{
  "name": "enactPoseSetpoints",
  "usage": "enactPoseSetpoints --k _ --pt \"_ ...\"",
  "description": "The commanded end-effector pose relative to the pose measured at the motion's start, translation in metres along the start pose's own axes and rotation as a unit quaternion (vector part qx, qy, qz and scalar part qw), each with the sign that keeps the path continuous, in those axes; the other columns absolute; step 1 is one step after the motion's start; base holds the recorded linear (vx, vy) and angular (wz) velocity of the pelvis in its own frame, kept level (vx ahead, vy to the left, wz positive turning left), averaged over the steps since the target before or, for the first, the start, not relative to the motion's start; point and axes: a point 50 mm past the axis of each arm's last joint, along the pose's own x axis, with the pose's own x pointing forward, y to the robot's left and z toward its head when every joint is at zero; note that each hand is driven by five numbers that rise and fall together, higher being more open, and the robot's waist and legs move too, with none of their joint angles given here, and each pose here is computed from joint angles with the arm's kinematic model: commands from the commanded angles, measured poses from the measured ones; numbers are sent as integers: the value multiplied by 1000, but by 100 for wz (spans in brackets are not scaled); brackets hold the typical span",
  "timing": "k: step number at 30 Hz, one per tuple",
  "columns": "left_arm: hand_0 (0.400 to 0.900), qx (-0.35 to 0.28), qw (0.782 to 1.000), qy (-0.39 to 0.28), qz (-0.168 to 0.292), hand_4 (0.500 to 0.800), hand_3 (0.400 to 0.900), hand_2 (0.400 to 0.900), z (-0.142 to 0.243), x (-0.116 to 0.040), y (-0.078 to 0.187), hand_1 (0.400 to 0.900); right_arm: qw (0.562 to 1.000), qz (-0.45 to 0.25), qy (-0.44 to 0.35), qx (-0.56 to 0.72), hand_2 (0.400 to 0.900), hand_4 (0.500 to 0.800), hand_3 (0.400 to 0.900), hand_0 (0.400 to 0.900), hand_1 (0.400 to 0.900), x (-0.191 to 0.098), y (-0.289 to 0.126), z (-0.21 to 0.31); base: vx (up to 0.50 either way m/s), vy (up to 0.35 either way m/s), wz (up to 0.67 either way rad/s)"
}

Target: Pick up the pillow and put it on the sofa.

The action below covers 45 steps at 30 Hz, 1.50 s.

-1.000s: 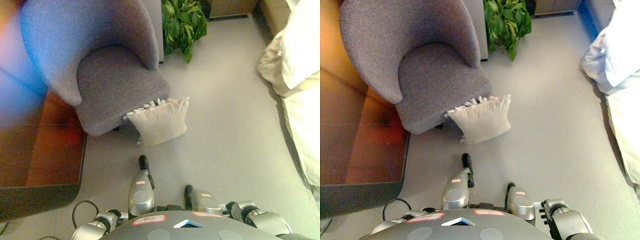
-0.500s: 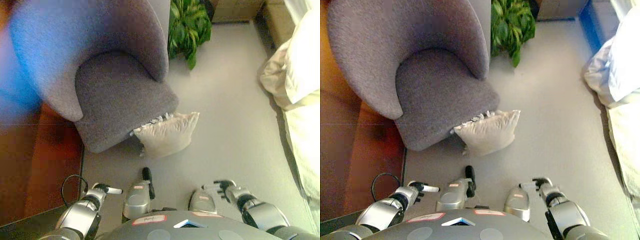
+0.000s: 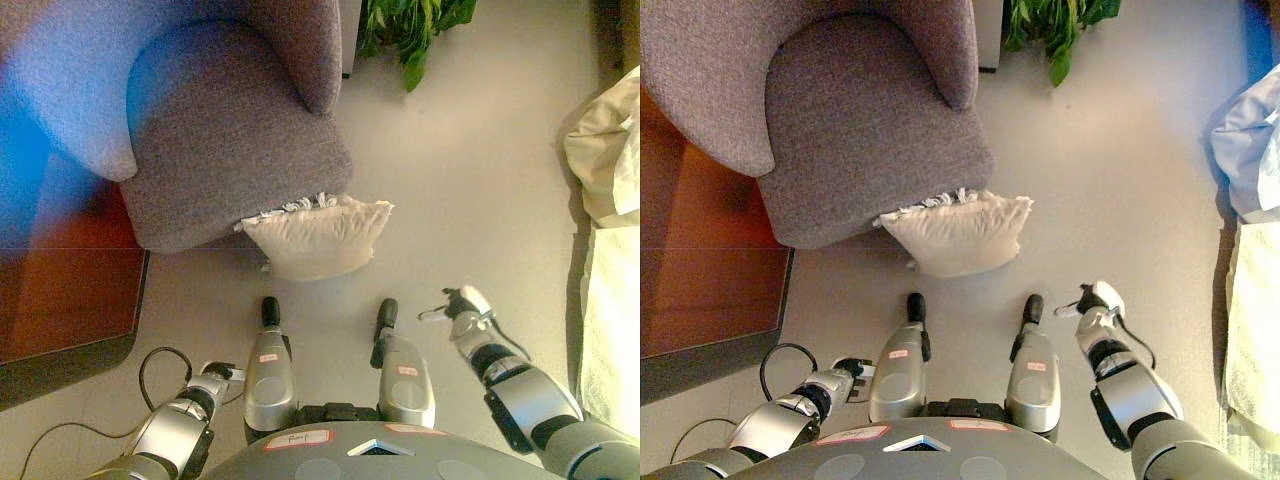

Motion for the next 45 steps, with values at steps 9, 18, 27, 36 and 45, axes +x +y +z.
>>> enactPoseSetpoints --k 9,18,27,36,45 --pt "900 -24 999 -14 26 800 900 900 52 -10 32 900 955 -241 -103 -135 900 800 900 900 900 -3 -146 93 -15 4 8" --pt "900 -54 998 -14 13 800 900 900 74 -18 20 900 939 -277 -126 -161 900 800 900 900 900 -27 -209 139 -3 25 9" --pt "900 -75 997 -21 1 800 900 900 80 -20 12 900 909 -338 -112 -216 900 800 900 900 900 -58 -262 167 10 45 4" --pt "900 -93 995 -30 -27 800 900 900 81 -21 -2 900 891 -364 -113 -246 900 800 900 900 900 -80 -294 180 -6 73 6" --pt "900 -110 992 -32 -43 800 900 900 73 -19 -10 900 877 -386 -121 -258 900 800 900 900 900 -98 -310 193 -5 65 5"
